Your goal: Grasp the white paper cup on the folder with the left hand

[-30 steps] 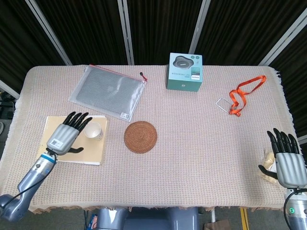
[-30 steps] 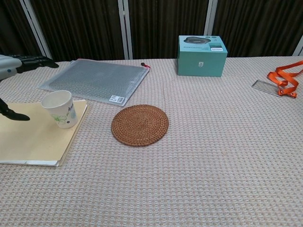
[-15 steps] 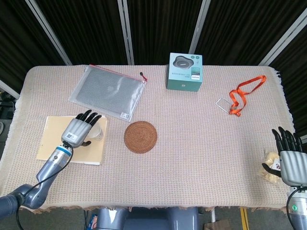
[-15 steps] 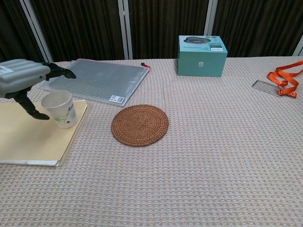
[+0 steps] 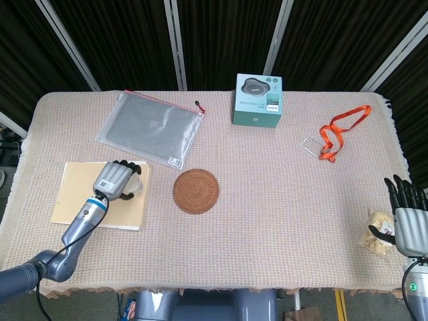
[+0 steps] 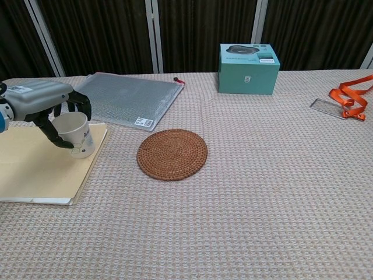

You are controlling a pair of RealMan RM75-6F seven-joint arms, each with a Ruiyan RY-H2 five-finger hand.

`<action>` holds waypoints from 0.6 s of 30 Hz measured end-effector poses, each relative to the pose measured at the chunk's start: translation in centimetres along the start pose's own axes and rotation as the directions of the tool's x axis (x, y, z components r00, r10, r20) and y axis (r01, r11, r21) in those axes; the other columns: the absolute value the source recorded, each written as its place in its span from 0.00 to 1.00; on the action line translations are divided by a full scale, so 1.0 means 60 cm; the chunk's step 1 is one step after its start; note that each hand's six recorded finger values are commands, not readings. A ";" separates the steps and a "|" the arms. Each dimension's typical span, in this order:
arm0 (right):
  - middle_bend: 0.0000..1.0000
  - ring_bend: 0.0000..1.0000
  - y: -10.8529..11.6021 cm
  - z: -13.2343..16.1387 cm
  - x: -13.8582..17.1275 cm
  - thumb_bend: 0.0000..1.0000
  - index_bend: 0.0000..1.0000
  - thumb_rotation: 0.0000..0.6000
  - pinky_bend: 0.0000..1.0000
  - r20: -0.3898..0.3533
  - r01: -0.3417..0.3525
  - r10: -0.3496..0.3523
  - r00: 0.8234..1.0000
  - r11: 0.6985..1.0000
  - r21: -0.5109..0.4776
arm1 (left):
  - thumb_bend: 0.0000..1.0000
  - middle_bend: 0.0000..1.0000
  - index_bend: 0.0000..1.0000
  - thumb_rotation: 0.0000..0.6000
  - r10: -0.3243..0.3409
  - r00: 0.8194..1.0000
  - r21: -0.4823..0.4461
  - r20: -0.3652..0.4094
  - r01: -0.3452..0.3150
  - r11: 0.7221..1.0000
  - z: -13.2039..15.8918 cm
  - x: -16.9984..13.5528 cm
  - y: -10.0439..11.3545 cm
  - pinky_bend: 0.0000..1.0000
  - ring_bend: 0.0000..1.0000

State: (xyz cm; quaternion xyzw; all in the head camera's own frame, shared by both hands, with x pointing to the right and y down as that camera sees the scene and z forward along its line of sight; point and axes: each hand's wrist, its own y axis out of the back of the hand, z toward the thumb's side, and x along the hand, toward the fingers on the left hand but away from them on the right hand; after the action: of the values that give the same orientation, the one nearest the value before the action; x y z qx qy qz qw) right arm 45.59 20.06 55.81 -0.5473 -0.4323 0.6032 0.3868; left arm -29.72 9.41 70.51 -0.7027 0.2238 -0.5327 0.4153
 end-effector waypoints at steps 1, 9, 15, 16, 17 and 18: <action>0.00 0.00 0.000 -0.001 0.000 0.00 0.00 1.00 0.00 0.002 0.000 0.000 1.000 1.000 0.000 | 0.15 0.42 0.42 1.00 0.003 1.000 0.000 -0.001 -0.003 1.000 0.000 0.000 0.002 0.47 0.37; 0.00 0.00 0.001 -0.005 -0.003 0.00 0.00 1.00 0.00 0.013 -0.001 0.001 1.000 1.000 -0.011 | 0.15 0.42 0.42 1.00 0.041 0.999 -0.046 0.018 -0.040 0.998 0.016 -0.004 0.033 0.47 0.37; 0.00 0.00 0.003 -0.011 -0.005 0.00 0.00 1.00 0.00 0.026 -0.003 0.003 1.000 1.000 -0.023 | 0.15 0.42 0.42 1.00 0.087 0.993 -0.112 0.077 -0.078 0.991 0.062 -0.010 0.079 0.47 0.37; 0.00 0.00 0.003 -0.012 -0.005 0.00 0.00 1.00 0.00 0.027 -0.002 0.003 1.000 1.000 -0.024 | 0.15 0.42 0.42 1.00 0.095 0.991 -0.115 0.091 -0.084 0.990 0.074 -0.009 0.088 0.47 0.37; 0.00 0.00 0.004 -0.014 -0.006 0.00 0.00 1.00 0.00 0.031 -0.001 0.002 1.000 1.000 -0.026 | 0.15 0.42 0.42 1.00 0.101 0.990 -0.114 0.101 -0.089 0.989 0.083 -0.007 0.095 0.47 0.37; 0.00 0.00 0.005 -0.016 -0.006 0.00 0.00 1.00 0.00 0.033 -0.001 0.002 0.999 1.000 -0.028 | 0.15 0.42 0.42 1.00 0.105 0.988 -0.113 0.109 -0.093 0.989 0.092 -0.005 0.100 0.47 0.37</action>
State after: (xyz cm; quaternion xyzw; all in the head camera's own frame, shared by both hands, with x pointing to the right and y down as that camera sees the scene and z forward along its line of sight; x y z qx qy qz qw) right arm 46.55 19.71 55.64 -0.5428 -0.4467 0.6065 0.3715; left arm -23.89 8.21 64.92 -0.7415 0.2623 -0.4573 0.4151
